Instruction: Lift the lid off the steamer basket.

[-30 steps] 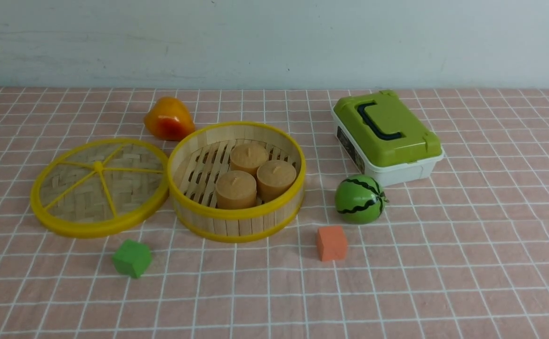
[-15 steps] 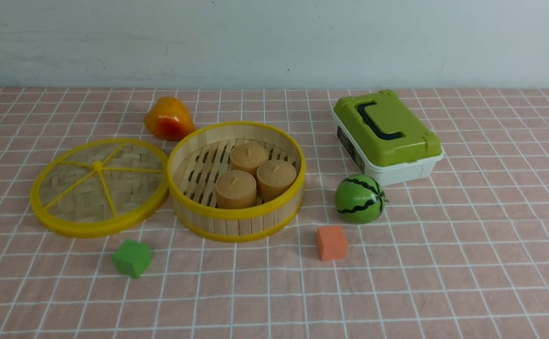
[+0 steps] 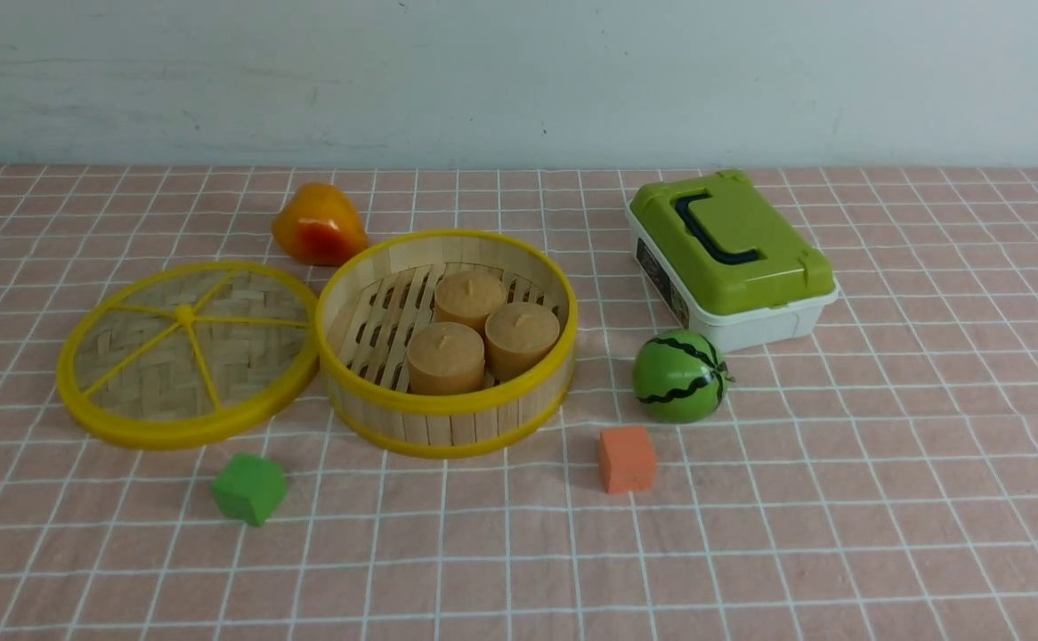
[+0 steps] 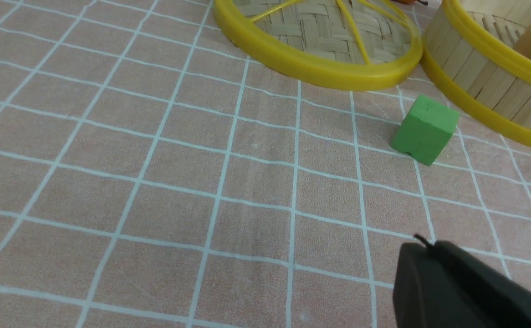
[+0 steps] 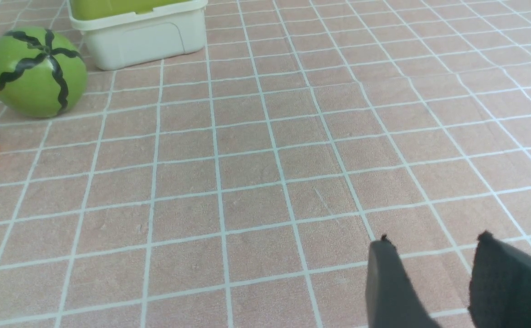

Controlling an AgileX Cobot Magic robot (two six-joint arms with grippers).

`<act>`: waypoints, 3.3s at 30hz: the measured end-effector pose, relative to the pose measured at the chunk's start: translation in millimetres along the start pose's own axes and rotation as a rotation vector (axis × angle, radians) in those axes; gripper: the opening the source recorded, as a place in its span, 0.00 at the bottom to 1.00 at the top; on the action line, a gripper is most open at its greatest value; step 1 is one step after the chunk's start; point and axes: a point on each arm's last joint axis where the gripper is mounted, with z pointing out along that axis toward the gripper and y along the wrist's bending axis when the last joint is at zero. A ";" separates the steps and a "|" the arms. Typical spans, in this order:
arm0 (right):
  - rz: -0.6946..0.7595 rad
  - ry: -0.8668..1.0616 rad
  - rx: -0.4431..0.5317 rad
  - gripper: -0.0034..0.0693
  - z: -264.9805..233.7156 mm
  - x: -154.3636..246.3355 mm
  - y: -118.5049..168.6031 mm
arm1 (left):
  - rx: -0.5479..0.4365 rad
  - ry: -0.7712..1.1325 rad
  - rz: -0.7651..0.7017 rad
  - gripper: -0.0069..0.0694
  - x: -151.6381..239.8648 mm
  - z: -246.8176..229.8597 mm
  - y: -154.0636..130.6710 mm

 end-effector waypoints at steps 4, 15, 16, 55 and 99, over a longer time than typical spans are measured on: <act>0.000 0.000 0.000 0.38 0.0 0.0 0.0 | 0.000 0.000 0.000 0.11 0.0 0.0 0.0; 0.000 0.000 0.000 0.38 0.0 0.0 0.0 | 0.000 0.000 0.000 0.11 0.0 0.0 0.0; 0.000 0.000 0.000 0.38 0.0 0.0 0.0 | 0.000 0.000 0.000 0.12 0.0 0.0 0.0; 0.001 0.000 0.000 0.38 0.0 0.0 0.0 | 0.000 0.000 0.000 0.17 0.0 0.0 0.0; 0.001 0.000 0.000 0.38 0.0 0.0 0.0 | 0.000 0.000 0.000 0.23 0.0 0.0 0.0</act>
